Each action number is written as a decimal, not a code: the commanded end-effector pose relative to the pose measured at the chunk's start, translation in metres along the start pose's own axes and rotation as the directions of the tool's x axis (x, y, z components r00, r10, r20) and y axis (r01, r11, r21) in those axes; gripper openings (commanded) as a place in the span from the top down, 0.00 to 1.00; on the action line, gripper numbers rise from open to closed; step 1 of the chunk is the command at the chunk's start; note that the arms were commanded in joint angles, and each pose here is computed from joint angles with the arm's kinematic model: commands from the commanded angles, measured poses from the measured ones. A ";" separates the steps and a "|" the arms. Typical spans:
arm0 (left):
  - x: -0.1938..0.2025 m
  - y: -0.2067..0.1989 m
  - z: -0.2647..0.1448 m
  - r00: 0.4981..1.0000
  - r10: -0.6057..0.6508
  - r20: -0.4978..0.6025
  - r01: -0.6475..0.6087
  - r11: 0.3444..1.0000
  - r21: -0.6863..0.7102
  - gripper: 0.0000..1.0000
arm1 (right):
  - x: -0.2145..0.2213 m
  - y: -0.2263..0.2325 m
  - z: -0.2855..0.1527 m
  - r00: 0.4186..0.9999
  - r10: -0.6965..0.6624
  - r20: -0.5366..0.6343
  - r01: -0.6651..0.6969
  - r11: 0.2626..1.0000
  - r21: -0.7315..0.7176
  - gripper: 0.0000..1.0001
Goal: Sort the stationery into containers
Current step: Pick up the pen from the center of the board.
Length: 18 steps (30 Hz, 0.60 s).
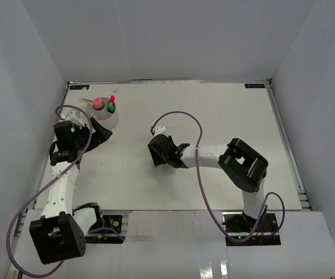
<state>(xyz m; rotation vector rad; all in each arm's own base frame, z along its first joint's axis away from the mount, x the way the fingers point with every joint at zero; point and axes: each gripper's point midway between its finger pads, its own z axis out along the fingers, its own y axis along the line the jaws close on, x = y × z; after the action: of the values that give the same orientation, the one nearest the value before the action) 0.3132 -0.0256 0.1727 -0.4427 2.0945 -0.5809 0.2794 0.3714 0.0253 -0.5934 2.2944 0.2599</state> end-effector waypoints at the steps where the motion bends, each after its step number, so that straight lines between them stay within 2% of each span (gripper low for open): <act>1: -0.004 -0.006 -0.005 1.000 0.011 0.022 -0.011 1.000 0.027 0.04 | 0.007 -0.001 0.004 1.000 0.029 -0.001 -0.029 0.999 0.021 0.34; 6: -0.003 -0.006 -0.004 1.000 0.011 0.021 -0.012 1.000 0.029 0.04 | 0.020 -0.010 0.004 1.000 0.017 -0.017 -0.016 0.998 0.056 0.35; 10: -0.003 -0.006 -0.004 1.000 0.008 0.018 -0.008 1.000 0.030 0.04 | 0.021 -0.011 0.005 1.000 -0.018 0.002 0.017 0.999 0.036 0.43; 18: -0.001 -0.006 -0.003 1.000 0.007 0.013 -0.008 0.999 0.033 0.05 | 0.033 -0.012 0.005 0.996 -0.085 -0.001 0.085 0.996 0.004 0.47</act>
<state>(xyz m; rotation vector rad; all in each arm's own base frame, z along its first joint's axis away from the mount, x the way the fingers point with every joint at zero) 0.3130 -0.0266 0.1731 -0.4419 2.0943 -0.5885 0.2824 0.3701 0.0239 -0.5978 2.2059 0.2842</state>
